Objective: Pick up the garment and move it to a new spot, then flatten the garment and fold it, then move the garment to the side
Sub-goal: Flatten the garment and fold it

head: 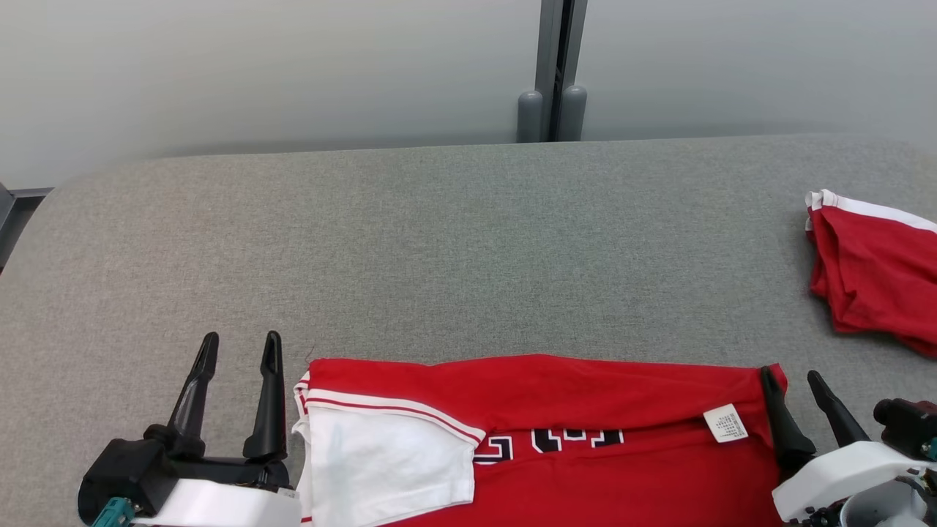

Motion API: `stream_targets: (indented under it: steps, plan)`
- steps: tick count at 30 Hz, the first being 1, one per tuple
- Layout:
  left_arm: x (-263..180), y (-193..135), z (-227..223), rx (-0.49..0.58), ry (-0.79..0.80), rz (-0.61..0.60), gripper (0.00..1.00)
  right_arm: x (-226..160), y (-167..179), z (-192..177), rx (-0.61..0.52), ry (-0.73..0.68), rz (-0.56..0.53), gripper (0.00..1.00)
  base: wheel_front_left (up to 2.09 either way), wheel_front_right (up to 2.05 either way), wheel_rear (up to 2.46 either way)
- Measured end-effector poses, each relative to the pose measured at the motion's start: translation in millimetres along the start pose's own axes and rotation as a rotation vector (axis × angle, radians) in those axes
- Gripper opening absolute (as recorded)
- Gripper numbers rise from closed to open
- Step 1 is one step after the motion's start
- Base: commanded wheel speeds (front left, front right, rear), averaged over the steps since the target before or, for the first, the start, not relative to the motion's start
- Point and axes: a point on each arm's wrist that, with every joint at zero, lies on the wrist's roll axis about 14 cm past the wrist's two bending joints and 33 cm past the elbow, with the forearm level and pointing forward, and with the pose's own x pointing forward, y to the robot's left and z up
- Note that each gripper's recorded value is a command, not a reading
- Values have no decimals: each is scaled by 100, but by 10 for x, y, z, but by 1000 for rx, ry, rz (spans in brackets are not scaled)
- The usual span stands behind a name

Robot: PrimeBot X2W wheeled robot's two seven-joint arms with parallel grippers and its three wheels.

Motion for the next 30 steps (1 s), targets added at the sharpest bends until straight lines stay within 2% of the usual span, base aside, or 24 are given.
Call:
stream_targets:
  steps: [10,14,19,25,26,27,28,30]
  plan:
    - [37,-3,-96,3,16,-6,100,-25,-171,-419,35,144,-69,100,0,0,0]
    - [46,-2,-139,4,25,-7,100,-13,-175,-566,87,206,-88,100,0,0,0]
    - [57,5,-133,7,21,-9,100,-35,-42,-790,170,303,-74,100,0,0,0]
    - [44,29,-135,12,20,-4,100,-27,80,-884,194,350,-40,100,0,0,0]
    - [42,24,-138,11,21,-5,100,-21,99,-893,194,355,-34,87,0,0,0]
    - [41,22,-142,13,22,-6,100,-15,113,-896,195,358,-30,34,0,0,0]
    - [39,20,-145,14,23,-7,100,-4,130,-891,196,357,-24,0,0,0,0]
    - [43,19,-144,11,21,-7,100,14,186,-884,198,355,-6,0,0,0,0]
